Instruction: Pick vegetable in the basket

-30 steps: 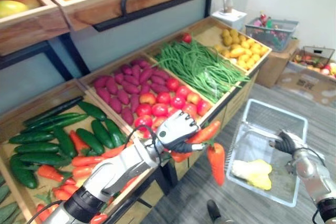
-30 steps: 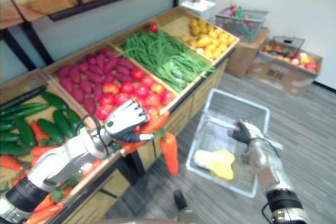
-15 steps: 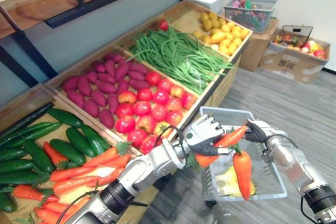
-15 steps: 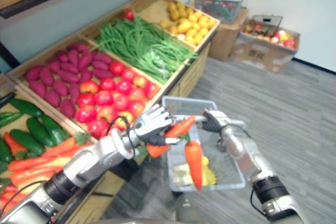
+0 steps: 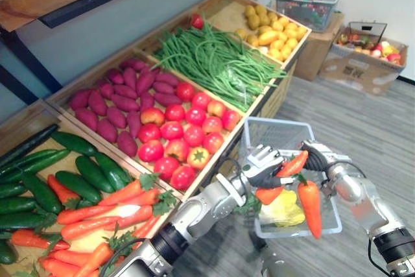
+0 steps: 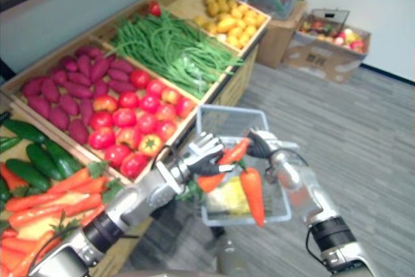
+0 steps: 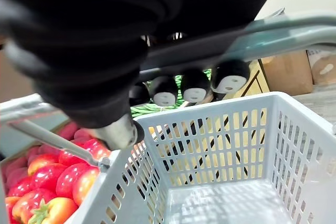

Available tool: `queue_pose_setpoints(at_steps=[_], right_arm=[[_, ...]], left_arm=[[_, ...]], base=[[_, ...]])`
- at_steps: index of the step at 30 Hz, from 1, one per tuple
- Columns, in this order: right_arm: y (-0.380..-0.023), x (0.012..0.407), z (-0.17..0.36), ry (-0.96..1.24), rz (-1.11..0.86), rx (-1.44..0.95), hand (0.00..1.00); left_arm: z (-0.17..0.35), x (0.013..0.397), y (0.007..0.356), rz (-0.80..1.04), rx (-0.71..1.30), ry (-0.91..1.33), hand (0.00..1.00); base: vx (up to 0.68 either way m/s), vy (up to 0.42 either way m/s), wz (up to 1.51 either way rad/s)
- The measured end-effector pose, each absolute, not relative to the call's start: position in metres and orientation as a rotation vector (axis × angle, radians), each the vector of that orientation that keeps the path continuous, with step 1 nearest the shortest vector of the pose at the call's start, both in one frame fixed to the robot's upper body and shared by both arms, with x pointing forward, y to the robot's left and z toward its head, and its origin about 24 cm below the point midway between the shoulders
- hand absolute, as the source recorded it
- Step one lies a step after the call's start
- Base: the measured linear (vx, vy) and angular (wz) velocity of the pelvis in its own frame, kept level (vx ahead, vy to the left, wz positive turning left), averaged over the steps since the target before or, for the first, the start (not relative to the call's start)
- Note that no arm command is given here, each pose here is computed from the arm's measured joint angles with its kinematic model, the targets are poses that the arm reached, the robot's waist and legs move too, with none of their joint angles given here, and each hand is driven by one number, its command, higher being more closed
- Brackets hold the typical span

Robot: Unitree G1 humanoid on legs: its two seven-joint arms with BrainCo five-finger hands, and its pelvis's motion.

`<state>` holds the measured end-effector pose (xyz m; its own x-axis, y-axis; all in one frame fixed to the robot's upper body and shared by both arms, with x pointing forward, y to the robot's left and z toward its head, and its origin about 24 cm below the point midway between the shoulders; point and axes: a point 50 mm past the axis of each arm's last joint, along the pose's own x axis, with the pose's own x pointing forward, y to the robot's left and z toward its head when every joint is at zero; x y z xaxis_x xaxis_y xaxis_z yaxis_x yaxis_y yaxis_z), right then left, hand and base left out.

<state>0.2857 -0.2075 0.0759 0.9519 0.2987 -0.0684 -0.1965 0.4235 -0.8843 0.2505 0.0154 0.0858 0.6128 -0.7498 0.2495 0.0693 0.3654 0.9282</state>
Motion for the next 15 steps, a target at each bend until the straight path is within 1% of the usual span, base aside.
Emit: queue_pose_setpoints(at_steps=[4,7,10,15], right_arm=[[-0.201,0.285,0.076,-0.106,0.323,-1.050,1.00],[-0.202,0.282,0.070,-0.073,0.324,-1.011,1.00],[-0.201,0.281,0.066,-0.048,0.335,-0.988,1.00],[-0.201,0.280,0.064,-0.032,0.329,-0.908,1.00]], left_arm=[[0.077,0.253,0.008,-0.607,1.059,-0.705,1.00],[0.070,0.255,0.004,-0.620,1.060,-0.676,1.00],[0.061,0.256,0.004,-0.633,1.093,-0.644,1.00],[0.036,0.263,0.005,-0.628,1.112,-0.484,1.00]], base=[[-0.03,-0.010,0.10],[-0.04,-0.007,0.11],[-0.03,-0.005,0.11],[-0.01,-0.001,0.05]])
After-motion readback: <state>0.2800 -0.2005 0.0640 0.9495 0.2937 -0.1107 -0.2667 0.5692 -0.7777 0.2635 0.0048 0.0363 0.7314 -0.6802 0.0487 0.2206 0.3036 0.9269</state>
